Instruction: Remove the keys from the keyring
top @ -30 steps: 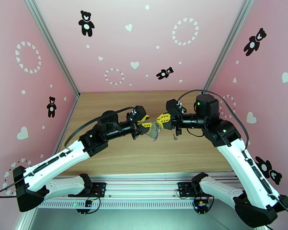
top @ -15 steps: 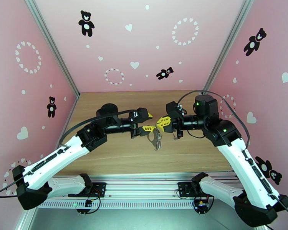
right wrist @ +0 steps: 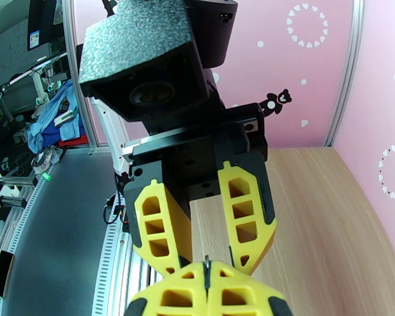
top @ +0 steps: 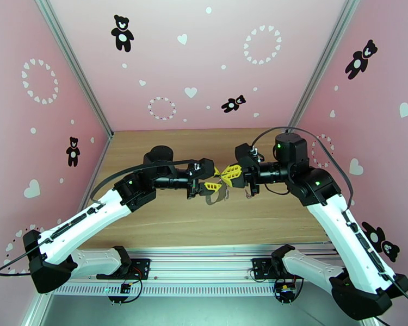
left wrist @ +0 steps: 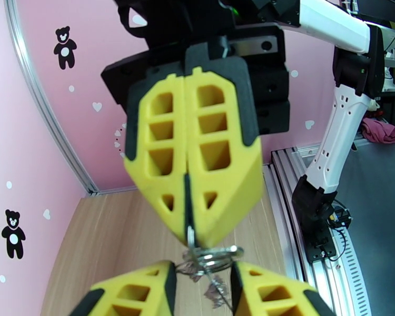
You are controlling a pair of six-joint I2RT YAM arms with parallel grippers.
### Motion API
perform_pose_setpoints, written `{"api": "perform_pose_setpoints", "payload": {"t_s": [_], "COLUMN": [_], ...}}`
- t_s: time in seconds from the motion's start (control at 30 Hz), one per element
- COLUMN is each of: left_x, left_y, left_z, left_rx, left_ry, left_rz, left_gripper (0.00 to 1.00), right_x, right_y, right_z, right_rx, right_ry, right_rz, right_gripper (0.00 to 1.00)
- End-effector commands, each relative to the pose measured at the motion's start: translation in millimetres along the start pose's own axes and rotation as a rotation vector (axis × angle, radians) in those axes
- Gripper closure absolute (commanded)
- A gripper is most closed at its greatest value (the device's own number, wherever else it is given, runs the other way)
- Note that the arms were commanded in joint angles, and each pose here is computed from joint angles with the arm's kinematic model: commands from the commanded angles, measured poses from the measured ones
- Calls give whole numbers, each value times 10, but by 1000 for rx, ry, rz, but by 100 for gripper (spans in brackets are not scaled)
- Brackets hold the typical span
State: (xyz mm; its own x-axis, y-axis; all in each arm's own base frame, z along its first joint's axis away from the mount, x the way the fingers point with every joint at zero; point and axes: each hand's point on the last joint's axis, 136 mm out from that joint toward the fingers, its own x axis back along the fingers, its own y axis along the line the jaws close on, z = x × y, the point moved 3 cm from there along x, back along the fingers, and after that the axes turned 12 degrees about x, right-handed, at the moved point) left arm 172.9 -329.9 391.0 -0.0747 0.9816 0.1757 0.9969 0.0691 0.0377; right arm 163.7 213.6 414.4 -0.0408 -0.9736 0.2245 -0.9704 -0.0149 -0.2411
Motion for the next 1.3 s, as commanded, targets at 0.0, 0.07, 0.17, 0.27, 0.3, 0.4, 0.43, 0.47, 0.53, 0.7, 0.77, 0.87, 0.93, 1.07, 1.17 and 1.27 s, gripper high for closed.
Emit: {"api": "perform_pose_setpoints", "payload": {"t_s": [0.0, 0.07, 0.17, 0.27, 0.3, 0.4, 0.43, 0.47, 0.53, 0.7, 0.77, 0.87, 0.93, 1.07, 1.17, 1.27], "left_x": [57, 67, 56, 44, 37, 9, 12, 7, 2, -13, -31, -56, -68, -73, -54, -35], "left_y": [-38, -52, -59, -44, -39, -20, -17, -7, -1, 30, 43, 40, 43, 34, 18, -3], "left_z": [-106, -114, -124, -134, -141, -145, -155, -149, -140, -137, -129, -144, -142, -133, -130, -138], "left_rx": [-23, -28, -28, -30, -30, -26, -29, -31, -33, -34, -26, -25, -25, -23, -22, -18], "left_ry": [-21, -26, -28, -29, -29, -25, -30, -29, -27, -29, -22, -24, -23, -22, -25, -30], "left_rz": [22, 28, 37, 36, 36, 37, 36, 33, 33, 32, 39, 57, 62, 74, 75, 81], "left_gripper": [68, 68, 68, 68, 68, 69, 69, 69, 69, 65, 65, 64, 64, 67, 69, 73], "right_x": [43, 51, 58, 61, 61, 65, 68, 70, 85, 90, 92, 88, 90, 100, 117, 122], "right_y": [38, 41, 43, 48, 49, 46, 40, 43, 45, 57, 58, 61, 61, 49, 38, 33], "right_z": [-127, -137, -135, -136, -136, -132, -133, -134, -141, -126, -111, -95, -96, -90, -86, -85], "right_rx": [32, 33, 30, 29, 26, 22, 23, 22, 19, 1, -7, -18, -18, -19, -19, -21], "right_ry": [-23, -26, -27, -29, -31, -32, -32, -34, -40, -45, -44, -44, -45, -43, -40, -41], "right_rz": [-10, -10, -11, -15, -17, -18, -17, -20, -22, -37, -41, -51, -52, -46, -35, -33], "right_gripper": [100, 100, 100, 100, 100, 100, 100, 100, 100, 100, 100, 100, 100, 100, 100, 100]}}
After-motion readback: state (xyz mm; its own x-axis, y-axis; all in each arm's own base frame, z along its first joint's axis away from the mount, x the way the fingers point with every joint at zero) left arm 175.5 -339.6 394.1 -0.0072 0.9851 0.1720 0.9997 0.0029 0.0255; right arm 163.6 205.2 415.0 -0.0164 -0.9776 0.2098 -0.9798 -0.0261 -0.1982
